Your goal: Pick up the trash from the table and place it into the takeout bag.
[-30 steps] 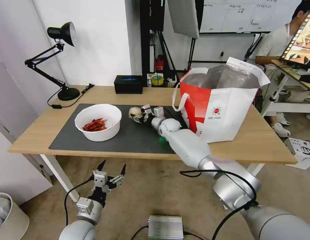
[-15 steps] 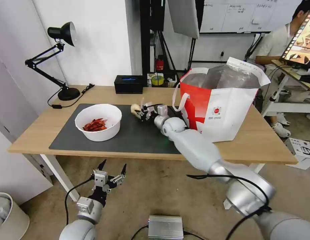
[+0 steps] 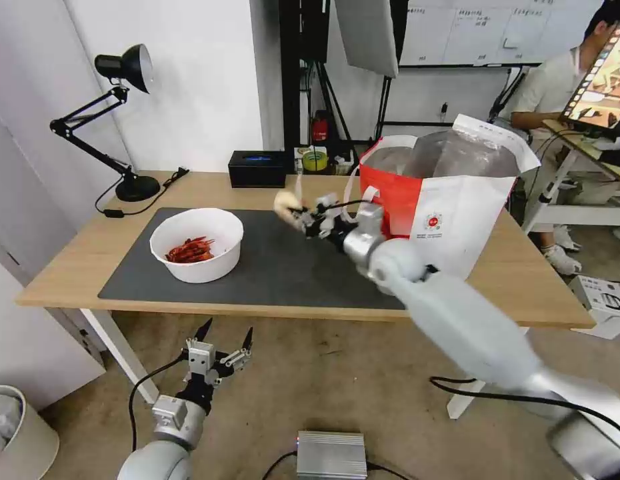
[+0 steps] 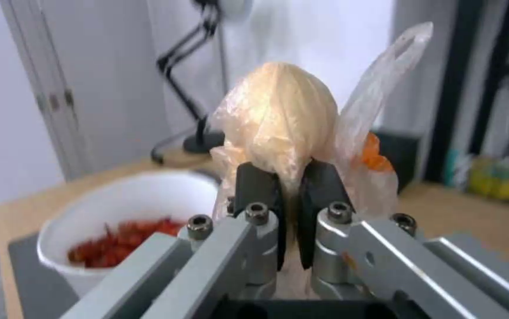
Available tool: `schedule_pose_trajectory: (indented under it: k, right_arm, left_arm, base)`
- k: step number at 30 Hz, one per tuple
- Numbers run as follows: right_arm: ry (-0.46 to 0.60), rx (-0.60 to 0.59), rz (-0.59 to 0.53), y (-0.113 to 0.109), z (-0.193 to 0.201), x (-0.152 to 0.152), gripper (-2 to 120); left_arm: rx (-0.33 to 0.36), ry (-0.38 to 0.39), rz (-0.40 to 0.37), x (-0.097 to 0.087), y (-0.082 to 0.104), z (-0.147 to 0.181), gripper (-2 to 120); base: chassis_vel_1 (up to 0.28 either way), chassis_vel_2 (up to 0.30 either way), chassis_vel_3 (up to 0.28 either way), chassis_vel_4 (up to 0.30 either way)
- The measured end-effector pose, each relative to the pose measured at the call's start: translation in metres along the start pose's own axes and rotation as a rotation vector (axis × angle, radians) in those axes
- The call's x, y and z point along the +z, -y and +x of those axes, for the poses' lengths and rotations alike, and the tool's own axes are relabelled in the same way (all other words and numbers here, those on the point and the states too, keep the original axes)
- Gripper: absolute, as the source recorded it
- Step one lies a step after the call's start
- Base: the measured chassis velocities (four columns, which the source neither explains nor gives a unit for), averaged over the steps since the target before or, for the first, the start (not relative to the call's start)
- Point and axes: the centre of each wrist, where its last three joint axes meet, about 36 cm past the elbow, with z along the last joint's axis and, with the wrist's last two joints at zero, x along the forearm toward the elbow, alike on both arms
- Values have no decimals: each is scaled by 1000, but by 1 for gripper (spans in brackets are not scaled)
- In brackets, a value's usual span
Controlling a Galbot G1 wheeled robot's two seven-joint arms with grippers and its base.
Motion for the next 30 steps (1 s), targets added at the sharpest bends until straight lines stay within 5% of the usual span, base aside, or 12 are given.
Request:
schedule_pose_trajectory:
  k: [10, 22, 30]
  right_arm:
    - [57, 276, 110, 29, 89, -112, 3]
    - [-138, 594, 47, 77, 106, -134, 3]
    - [-208, 671, -18, 104, 91, -130, 3]
  left_arm:
    - [9, -2, -4, 1, 5, -2, 100]
    - [16, 5, -10, -2, 4, -4, 100]
    - [22, 7, -15, -5, 2, -1, 100]
  base:
    - [0, 0, 0, 0]
    - [0, 0, 0, 0]
    - [0, 0, 0, 0]
